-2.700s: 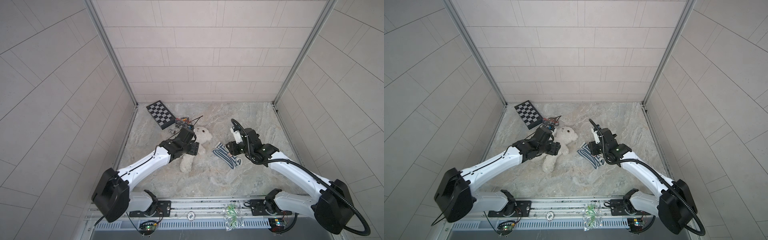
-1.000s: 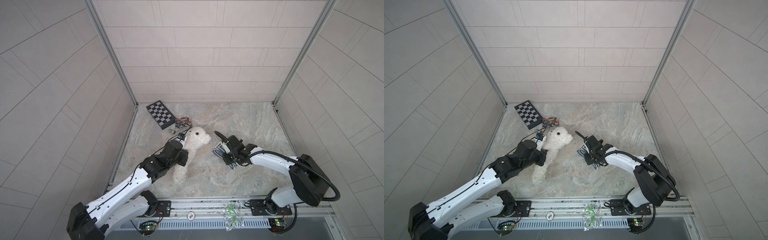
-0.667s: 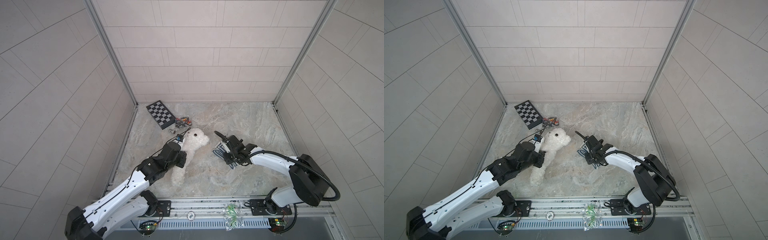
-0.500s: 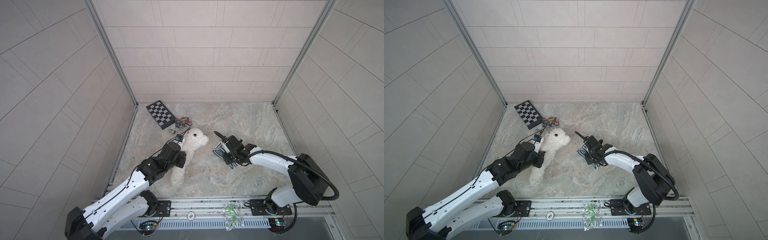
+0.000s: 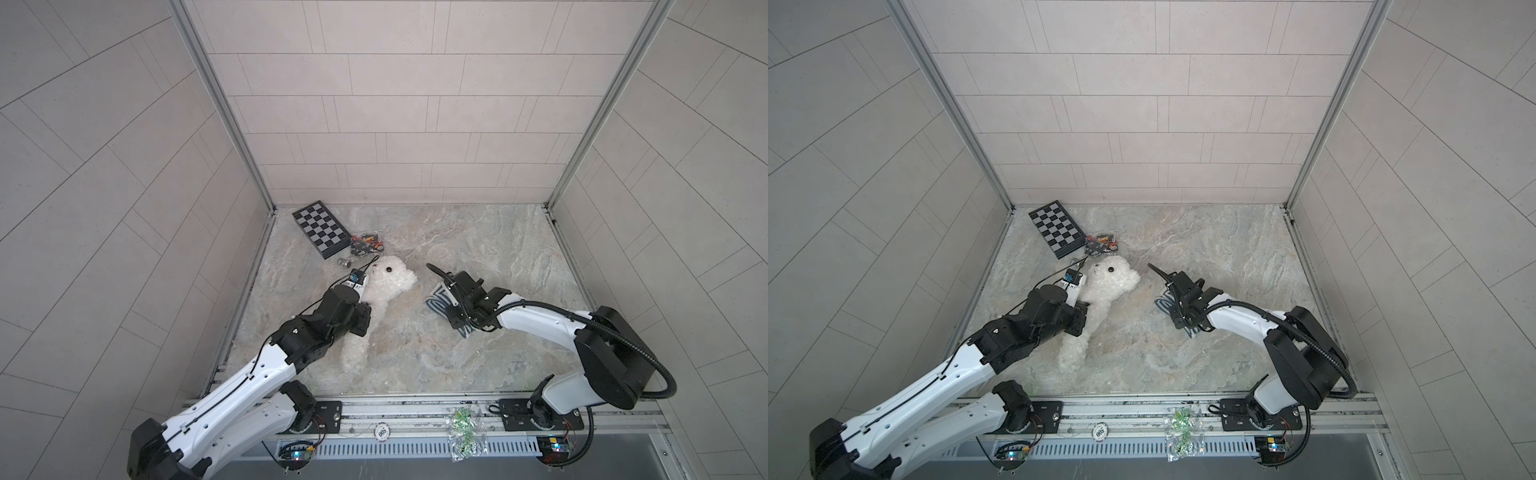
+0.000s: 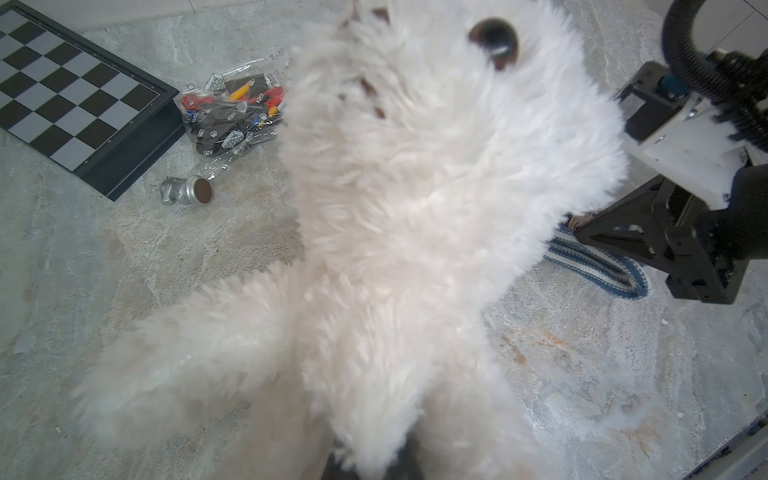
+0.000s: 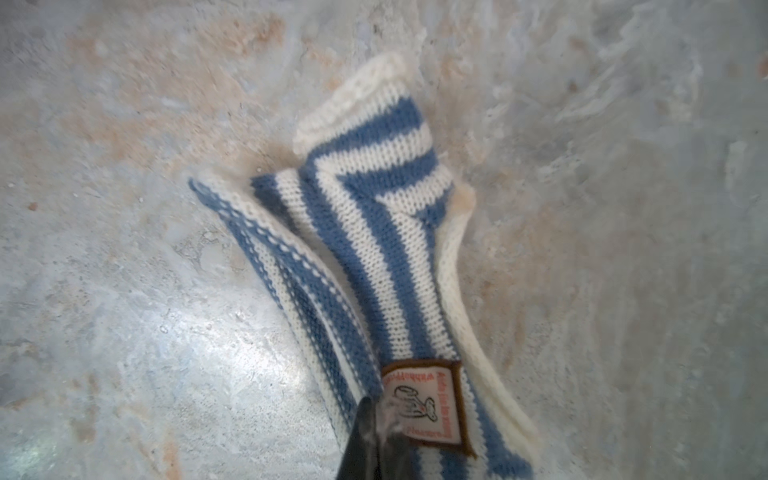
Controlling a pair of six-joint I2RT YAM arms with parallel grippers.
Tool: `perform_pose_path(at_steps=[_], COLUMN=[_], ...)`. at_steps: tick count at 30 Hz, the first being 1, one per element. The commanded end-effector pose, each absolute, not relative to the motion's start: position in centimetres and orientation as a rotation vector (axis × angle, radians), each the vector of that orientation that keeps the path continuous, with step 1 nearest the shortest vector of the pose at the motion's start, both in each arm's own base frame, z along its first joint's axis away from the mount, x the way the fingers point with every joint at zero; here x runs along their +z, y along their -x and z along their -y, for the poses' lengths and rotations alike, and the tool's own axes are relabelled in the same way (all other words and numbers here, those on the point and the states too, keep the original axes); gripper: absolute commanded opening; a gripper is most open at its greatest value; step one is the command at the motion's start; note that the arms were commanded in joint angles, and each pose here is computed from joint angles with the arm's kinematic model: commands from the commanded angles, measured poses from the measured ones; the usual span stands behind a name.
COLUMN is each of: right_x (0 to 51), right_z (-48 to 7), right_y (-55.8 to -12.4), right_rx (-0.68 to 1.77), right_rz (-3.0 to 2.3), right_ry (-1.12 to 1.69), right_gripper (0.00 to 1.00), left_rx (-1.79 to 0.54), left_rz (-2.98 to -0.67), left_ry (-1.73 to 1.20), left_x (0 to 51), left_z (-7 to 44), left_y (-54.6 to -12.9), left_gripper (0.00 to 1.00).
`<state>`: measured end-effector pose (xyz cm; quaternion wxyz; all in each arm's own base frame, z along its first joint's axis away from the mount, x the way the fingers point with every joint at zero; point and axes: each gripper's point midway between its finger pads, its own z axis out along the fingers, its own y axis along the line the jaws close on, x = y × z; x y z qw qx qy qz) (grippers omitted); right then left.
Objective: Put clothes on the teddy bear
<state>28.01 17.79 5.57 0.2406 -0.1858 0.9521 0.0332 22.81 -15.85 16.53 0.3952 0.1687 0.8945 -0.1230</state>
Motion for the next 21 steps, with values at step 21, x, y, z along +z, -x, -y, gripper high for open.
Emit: perform_pose_path(at_steps=[21], right_x=[11.3], right_z=[-15.1], right_y=[-29.5], right_rx=[0.011], right_rz=[-2.312], right_ry=[0.389], right_gripper=[0.0], left_rx=[-0.248], left_rz=[-2.301], left_ry=[-0.889], left_x=[10.8], left_z=[22.7], left_y=[-19.1], left_gripper=[0.0])
